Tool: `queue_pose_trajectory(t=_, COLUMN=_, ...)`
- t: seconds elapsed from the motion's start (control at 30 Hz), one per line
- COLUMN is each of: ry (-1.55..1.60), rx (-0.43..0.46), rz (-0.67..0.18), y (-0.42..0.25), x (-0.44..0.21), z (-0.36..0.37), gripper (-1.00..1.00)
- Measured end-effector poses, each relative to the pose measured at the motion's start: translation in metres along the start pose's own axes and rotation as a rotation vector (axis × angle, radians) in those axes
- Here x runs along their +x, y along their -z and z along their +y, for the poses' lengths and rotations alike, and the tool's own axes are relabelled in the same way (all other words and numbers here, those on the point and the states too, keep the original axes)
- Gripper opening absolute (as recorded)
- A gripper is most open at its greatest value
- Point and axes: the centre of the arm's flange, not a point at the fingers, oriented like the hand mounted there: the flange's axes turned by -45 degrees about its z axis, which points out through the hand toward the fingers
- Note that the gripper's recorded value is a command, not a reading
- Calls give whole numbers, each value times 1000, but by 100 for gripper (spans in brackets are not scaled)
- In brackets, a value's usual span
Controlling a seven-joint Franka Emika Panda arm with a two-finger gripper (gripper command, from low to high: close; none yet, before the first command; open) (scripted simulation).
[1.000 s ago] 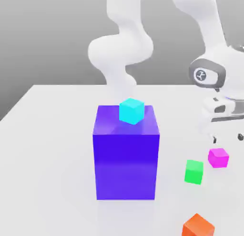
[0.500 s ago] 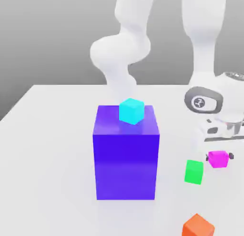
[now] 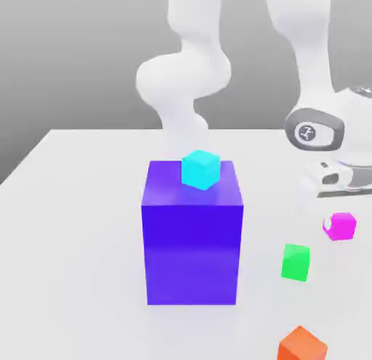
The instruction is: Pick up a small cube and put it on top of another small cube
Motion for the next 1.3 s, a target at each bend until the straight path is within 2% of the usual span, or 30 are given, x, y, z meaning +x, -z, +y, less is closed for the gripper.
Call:
queue_pose_trajectory(t=0.47, ry=496, rx=33, rz=-53, y=19, x=23, z=39, gripper=-100)
queue_pose_trajectory(t=0.8, ry=899, rx=46, rz=-35, y=38, x=42, z=73, gripper=-100)
queue_pose_trajectory(t=1.1, ry=1264, rx=9, rz=-10, y=56, x=57, z=106, gripper=-100)
queue_pose_trajectory(t=1.3, ry=1301, rx=2, rz=-9, y=9, x=60, z=110, gripper=-100)
